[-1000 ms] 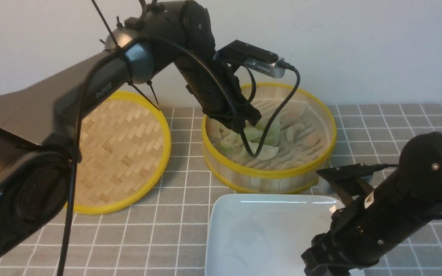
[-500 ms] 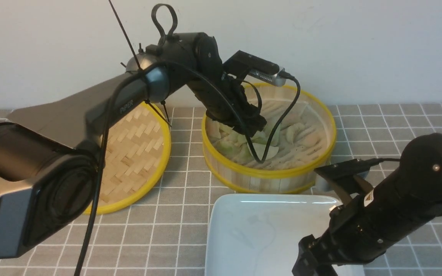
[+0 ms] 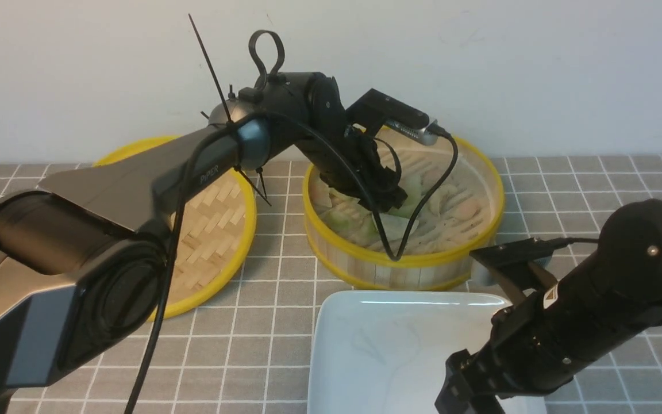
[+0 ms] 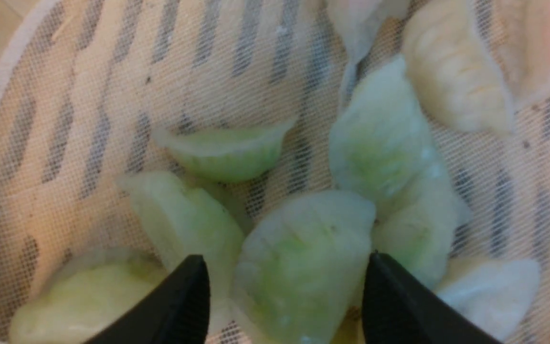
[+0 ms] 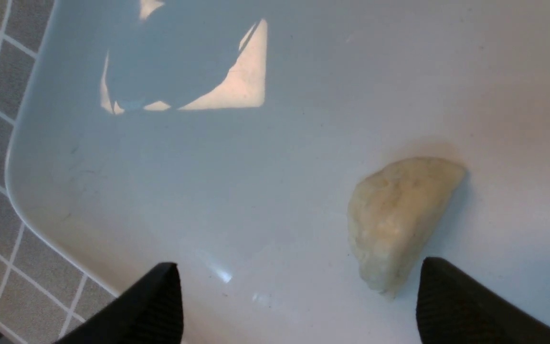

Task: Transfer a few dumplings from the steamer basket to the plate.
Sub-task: Use the left arm to grab a dumpling from the steamer

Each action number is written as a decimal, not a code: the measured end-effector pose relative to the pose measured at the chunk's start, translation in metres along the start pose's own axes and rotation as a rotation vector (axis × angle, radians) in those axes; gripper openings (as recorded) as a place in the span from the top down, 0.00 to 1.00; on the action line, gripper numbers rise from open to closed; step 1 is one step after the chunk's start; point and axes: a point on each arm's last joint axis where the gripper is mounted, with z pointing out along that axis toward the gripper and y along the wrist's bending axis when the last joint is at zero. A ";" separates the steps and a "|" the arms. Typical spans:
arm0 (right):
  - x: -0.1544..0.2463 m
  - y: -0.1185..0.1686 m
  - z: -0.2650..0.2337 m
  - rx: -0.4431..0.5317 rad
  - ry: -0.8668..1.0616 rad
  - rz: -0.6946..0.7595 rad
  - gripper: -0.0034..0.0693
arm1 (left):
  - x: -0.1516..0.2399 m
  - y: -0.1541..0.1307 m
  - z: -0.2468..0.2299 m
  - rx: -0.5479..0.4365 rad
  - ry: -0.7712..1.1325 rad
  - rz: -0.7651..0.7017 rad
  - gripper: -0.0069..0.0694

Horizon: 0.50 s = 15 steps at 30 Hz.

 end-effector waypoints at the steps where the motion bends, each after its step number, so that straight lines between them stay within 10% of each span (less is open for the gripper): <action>1: 0.000 0.000 0.000 -0.001 0.000 0.002 0.14 | 0.001 0.000 0.001 -0.002 0.003 0.002 0.40; 15: 0.000 0.000 0.000 -0.002 0.000 0.002 0.14 | -0.011 0.000 -0.015 0.022 0.129 -0.077 0.68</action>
